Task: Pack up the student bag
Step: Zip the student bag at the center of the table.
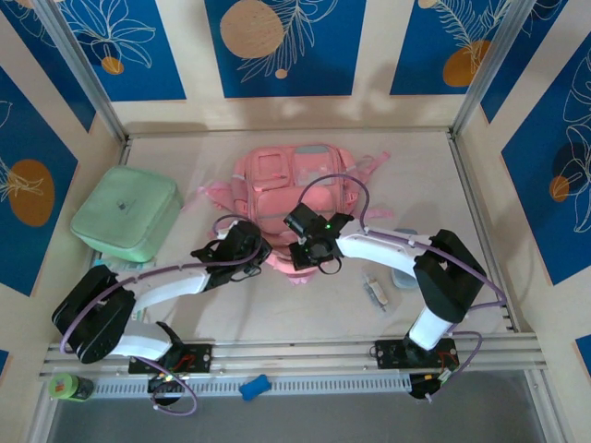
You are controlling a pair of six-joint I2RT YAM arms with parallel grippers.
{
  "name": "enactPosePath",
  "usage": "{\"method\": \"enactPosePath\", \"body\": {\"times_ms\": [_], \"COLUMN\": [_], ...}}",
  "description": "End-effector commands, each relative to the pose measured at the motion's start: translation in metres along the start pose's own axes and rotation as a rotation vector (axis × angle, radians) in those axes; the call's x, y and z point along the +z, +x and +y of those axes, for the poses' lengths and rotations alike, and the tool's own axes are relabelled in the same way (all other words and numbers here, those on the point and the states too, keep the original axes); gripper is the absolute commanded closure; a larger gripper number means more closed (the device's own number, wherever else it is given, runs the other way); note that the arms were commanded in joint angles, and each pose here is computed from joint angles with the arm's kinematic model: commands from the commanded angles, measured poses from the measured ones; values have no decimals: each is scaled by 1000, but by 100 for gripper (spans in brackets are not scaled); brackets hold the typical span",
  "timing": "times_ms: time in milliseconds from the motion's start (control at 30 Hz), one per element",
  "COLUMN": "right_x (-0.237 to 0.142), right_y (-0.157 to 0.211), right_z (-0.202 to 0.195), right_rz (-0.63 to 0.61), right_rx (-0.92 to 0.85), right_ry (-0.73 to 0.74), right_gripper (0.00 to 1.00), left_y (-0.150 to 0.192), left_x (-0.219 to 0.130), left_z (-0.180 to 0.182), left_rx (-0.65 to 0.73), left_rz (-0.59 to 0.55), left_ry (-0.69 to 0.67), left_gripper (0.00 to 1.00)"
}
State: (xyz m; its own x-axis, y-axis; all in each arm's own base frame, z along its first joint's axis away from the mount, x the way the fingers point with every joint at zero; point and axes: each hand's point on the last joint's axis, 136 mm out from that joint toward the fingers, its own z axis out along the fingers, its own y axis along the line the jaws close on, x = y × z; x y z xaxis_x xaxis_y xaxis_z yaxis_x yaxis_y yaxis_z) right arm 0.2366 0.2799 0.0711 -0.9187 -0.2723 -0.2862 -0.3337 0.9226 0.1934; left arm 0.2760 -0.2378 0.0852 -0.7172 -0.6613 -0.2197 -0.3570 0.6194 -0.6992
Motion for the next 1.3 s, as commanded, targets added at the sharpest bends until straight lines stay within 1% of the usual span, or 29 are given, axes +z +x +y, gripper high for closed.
{"method": "enactPosePath", "body": {"times_ms": [0, 133, 200, 267, 333, 433, 467, 533, 600, 633, 700, 800, 867, 967, 1100, 1167, 1267], "right_x": [-21, -34, -41, -45, -47, -48, -50, -52, -55, -56, -56, -54, -53, -52, -47, -45, -44], "right_y": [0, 16, 26, 34, 41, 46, 43, 35, 24, 19, 10, 5, 4, 3, 4, 4, 4], "right_z": [-9, -23, -32, -42, -52, -66, -62, -39, -8, 1, 12, 14, 14, 15, 10, 8, 8], "right_rz": [-17, -1, 9, 17, 39, 53, 52, 42, 20, 10, -7, -24, -35, -45, -44, -48, -55], "right_rx": [4, 9, 19, 40, 74, 110, 113, 97, 72, 73, 77, 90, 102, 106, 109, 113, 116], "right_ry": [45, 57, 63, 64, 48, 91, 78, -7, -98, -126, -150, -138, -146, -148, -120, -107, -104], "right_gripper": [100, 100, 100, 100, 100, 100, 100, 100, 100, 100, 100, 100, 100, 100, 100, 100, 100], "left_y": [-16, -34, -50, -68, -83, -105, -110, -116, -117, -120, -122, -111, -97, -72, -38, -20, 1], "left_x": [-13, -22, -26, -29, -33, -40, -41, -40, -37, -37, -37, -45, -54, -67, -77, -75, -69], "left_z": [-2, 6, 9, 16, 16, 9, 8, 6, -1, -3, -3, -10, -5, -2, -7, -12, -21], "left_rx": [52, 87, 117, 115, 131, 178, 198, 210, 228, 237, 252, 269, 221, 132, 102, 57, -11], "left_rz": [-73, -95, -99, -83, -91, -112, -110, -94, -92, -104, -104, -48, -44, -49, -39, -11, 16], "left_ry": [-7, -38, -40, -56, -52, -45, -61, -83, -61, -56, -65, -42, -44, 12, 22, 59, 116], "left_gripper": [100, 100, 100, 100, 100, 100, 100, 100, 100, 100, 87, 68, 63, 50, 41, 39, 37]}}
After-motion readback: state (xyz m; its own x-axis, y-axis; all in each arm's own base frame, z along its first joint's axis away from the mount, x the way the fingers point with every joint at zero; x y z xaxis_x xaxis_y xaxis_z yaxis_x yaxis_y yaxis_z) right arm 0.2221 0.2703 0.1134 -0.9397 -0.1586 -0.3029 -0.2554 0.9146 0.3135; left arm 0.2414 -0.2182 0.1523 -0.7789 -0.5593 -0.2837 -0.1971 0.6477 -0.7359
